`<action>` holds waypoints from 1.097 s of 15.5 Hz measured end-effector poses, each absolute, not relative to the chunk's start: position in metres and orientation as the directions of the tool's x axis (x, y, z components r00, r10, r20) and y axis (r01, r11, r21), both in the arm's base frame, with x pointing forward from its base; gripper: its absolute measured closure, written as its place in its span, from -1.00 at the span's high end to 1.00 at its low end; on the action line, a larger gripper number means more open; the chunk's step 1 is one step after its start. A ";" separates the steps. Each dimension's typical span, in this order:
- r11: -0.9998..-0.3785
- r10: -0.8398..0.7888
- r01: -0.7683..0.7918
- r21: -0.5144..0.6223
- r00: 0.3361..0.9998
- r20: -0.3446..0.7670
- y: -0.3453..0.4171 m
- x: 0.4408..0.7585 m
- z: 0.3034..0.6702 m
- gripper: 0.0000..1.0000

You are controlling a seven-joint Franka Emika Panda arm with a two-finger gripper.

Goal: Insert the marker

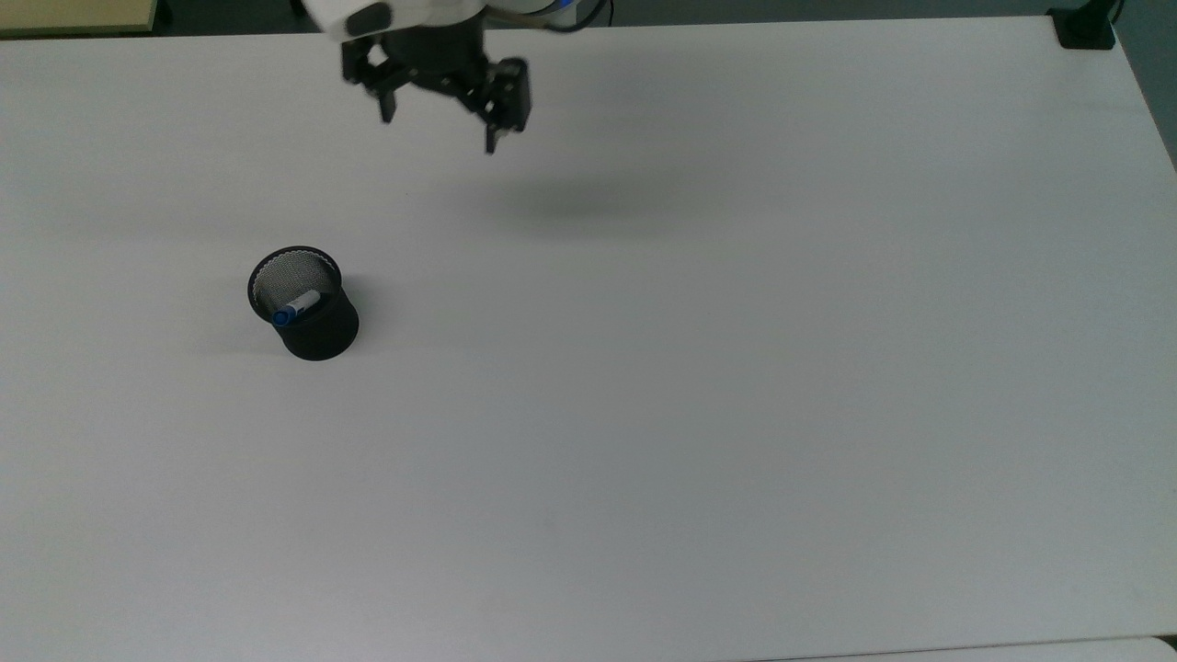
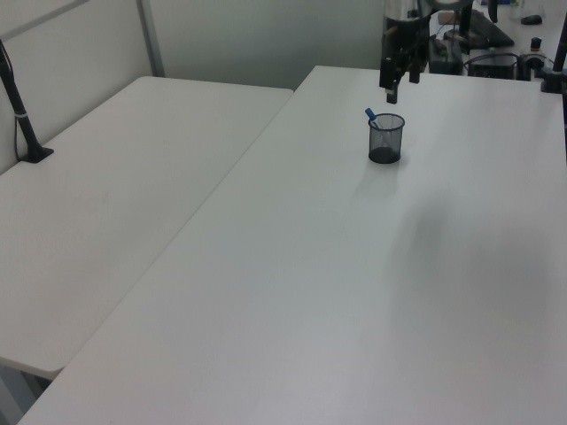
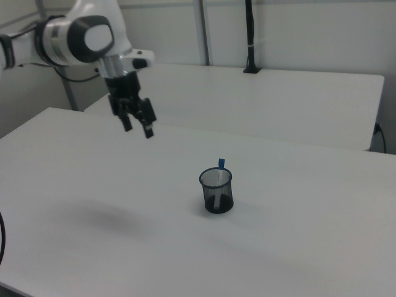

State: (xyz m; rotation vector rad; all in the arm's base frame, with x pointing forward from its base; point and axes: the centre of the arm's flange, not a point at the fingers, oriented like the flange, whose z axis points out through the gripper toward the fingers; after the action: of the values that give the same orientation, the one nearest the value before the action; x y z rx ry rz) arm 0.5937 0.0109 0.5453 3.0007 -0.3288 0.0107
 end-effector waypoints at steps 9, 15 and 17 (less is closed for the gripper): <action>-0.992 -0.088 -0.082 0.095 0.994 -0.066 0.012 0.573 0.564 1.00; -0.989 -0.131 -0.129 0.072 0.991 -0.030 -0.014 0.575 0.583 1.00; -0.989 -0.133 -0.132 0.071 0.991 -0.021 -0.015 0.576 0.587 1.00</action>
State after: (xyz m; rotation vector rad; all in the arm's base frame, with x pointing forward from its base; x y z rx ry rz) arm 0.5760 -0.0150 0.5872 3.0654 -0.2044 -0.0395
